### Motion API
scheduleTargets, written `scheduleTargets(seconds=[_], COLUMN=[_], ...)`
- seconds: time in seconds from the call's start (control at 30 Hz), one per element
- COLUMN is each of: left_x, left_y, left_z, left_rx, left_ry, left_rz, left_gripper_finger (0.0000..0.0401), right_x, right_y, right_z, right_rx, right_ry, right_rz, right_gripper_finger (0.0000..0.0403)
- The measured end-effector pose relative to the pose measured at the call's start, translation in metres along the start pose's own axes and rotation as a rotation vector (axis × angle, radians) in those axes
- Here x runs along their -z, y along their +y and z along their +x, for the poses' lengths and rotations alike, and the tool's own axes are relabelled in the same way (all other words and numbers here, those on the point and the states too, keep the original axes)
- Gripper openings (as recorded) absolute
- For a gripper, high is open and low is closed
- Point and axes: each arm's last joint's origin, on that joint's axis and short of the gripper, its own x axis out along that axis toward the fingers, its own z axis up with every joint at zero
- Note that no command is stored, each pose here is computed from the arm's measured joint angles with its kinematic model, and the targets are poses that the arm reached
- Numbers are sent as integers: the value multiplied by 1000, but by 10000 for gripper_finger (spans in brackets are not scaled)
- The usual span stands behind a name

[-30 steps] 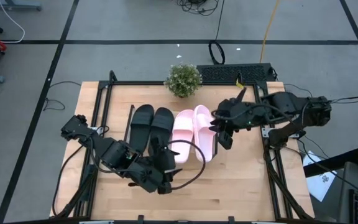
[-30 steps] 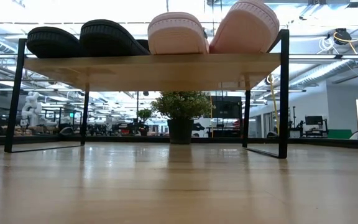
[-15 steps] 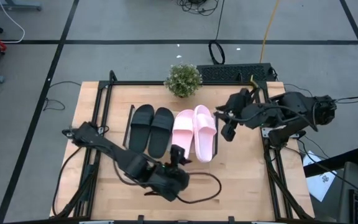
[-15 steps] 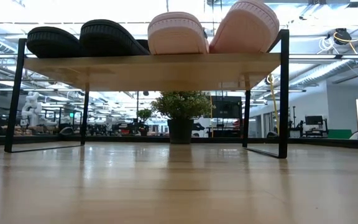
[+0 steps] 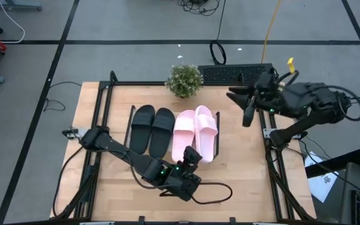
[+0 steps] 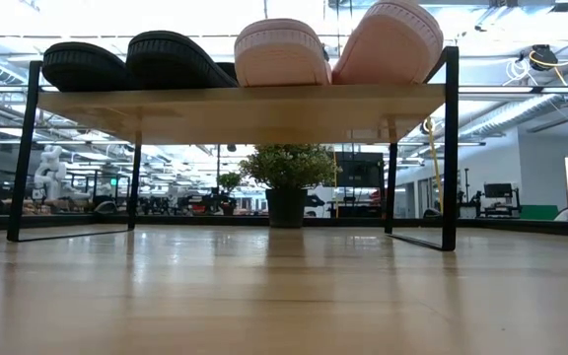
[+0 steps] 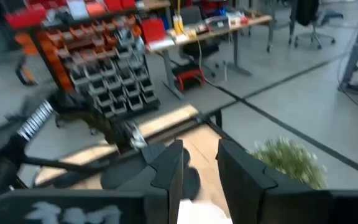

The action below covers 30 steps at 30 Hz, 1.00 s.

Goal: Pick and place slides into the shelf
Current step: Put the pink slide on the shelf

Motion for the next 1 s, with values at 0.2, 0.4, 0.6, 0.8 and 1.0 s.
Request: scheduleTargets(seconds=[0.2,0.4,0.6,0.8,1.0], left_x=[4,7,10,12,12], left_y=[8,13,9,11,8], left_z=[9,15,13,16,25], left_rx=[41,59,98,115,122], left_ry=[-12,-10,8,5,15], left_rz=[7,26,124,188,213], left_gripper_finger=[243,243,243,243,243], right_x=[-10,-11,-11,-11,-12], right_y=[-4,-3,-3,-3,-3], right_z=[-9,-8,-9,-9,-9], right_rx=[-30,-32,-33,-34,-35], right_ry=[-77,-82,-85,-85,-93], right_rz=[4,-20,-17,-17,-11], right_gripper_finger=[89,89,89,89,89])
